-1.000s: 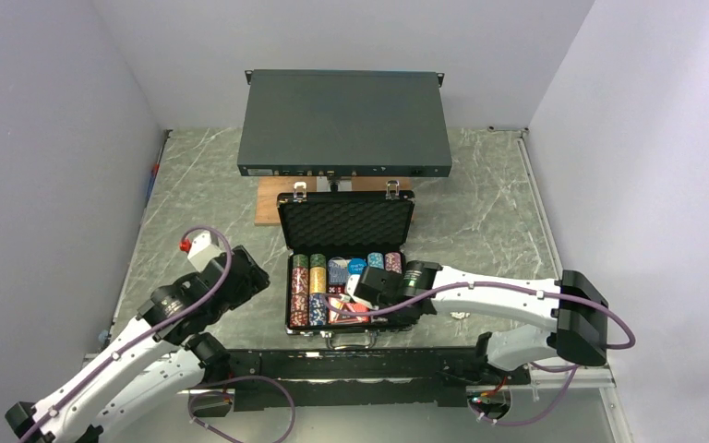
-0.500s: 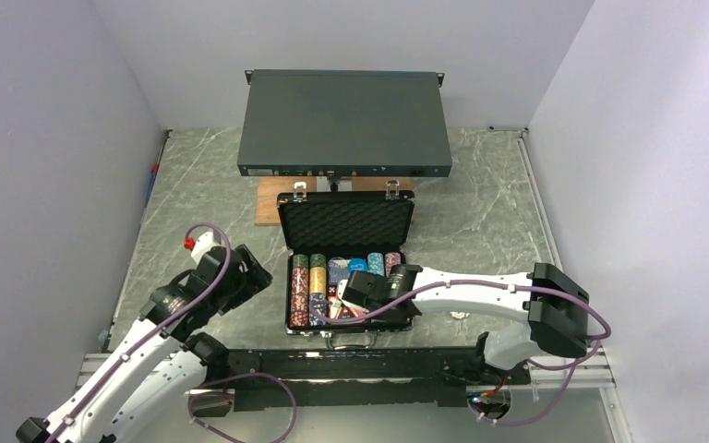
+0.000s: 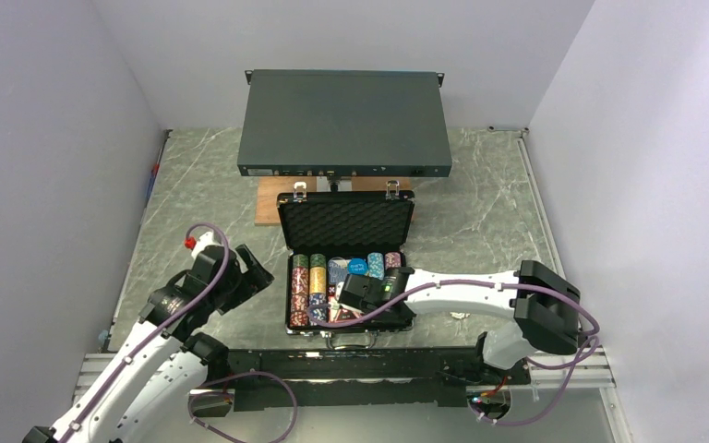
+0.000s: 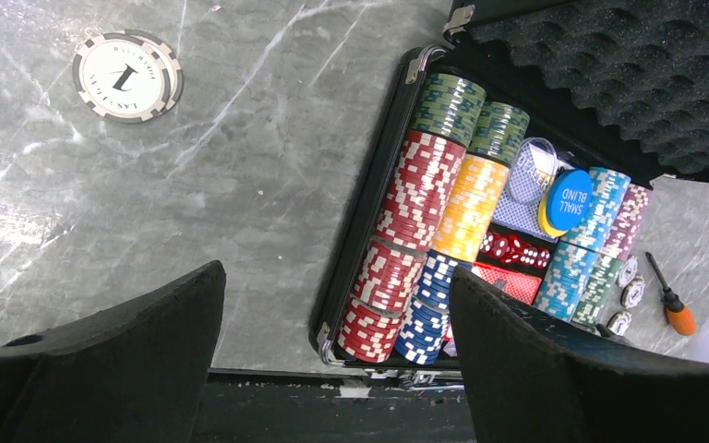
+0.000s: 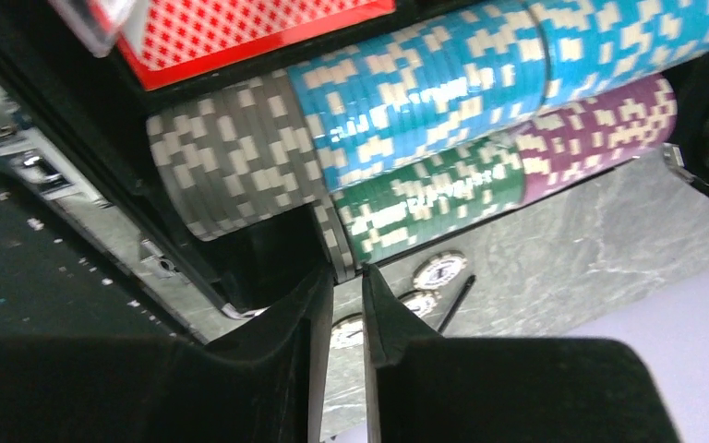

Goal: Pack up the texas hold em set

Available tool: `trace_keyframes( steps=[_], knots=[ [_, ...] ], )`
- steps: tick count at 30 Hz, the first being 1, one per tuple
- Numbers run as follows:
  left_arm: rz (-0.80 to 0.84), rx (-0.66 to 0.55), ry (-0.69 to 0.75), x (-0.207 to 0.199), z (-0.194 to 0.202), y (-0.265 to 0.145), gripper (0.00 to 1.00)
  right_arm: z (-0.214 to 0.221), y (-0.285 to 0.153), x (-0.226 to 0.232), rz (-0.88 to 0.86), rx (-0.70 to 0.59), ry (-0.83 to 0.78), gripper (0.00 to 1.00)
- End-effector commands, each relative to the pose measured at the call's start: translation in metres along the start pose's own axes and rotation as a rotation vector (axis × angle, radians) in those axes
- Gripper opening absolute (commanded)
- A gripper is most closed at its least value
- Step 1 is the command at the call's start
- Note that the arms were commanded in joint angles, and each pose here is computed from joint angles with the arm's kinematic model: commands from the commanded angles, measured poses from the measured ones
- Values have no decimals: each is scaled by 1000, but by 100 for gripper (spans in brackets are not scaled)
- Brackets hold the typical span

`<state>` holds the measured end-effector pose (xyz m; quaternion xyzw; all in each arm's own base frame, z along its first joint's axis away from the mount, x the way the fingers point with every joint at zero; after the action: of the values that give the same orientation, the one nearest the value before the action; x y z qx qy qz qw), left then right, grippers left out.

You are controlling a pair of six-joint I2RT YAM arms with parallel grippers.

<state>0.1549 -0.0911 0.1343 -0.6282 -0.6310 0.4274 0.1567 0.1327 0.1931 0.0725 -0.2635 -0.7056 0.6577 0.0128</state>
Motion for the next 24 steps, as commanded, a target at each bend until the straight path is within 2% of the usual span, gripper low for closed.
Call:
trace_keyframes(
  steps=[1,8,11,16,20,23,24],
  knots=[
    [43,-18,-4,-4,-2,1,92,-11,0,-14,85,-52,10,22],
    [5,-13,-53,6,2,2,94,-12,-9,-21,115,-88,40,34],
    [-16,12,-82,10,7,5,99,-13,-16,-25,129,-116,61,42],
    [-49,65,-107,13,7,10,99,-14,-31,-32,147,-177,96,50],
    [-44,85,-118,12,4,12,100,-14,-41,-34,145,-233,101,67],
    [-77,92,-150,18,3,13,99,-15,-53,-40,161,-286,134,69],
    [-87,94,-173,19,4,14,99,-16,-59,-44,177,-311,159,73]
  ],
)
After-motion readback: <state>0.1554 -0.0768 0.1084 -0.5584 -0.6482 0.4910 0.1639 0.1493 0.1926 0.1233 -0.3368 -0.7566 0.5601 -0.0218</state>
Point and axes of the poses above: each gripper's point midway between its finger pads, its own y axis out along the fingers, its own x axis along the line the jaws close on, z = x × y, the point moved 2 cm from there along -y, back along the fingers, and after that the axes turned 15 degrees about y, right-handed, at the moved point
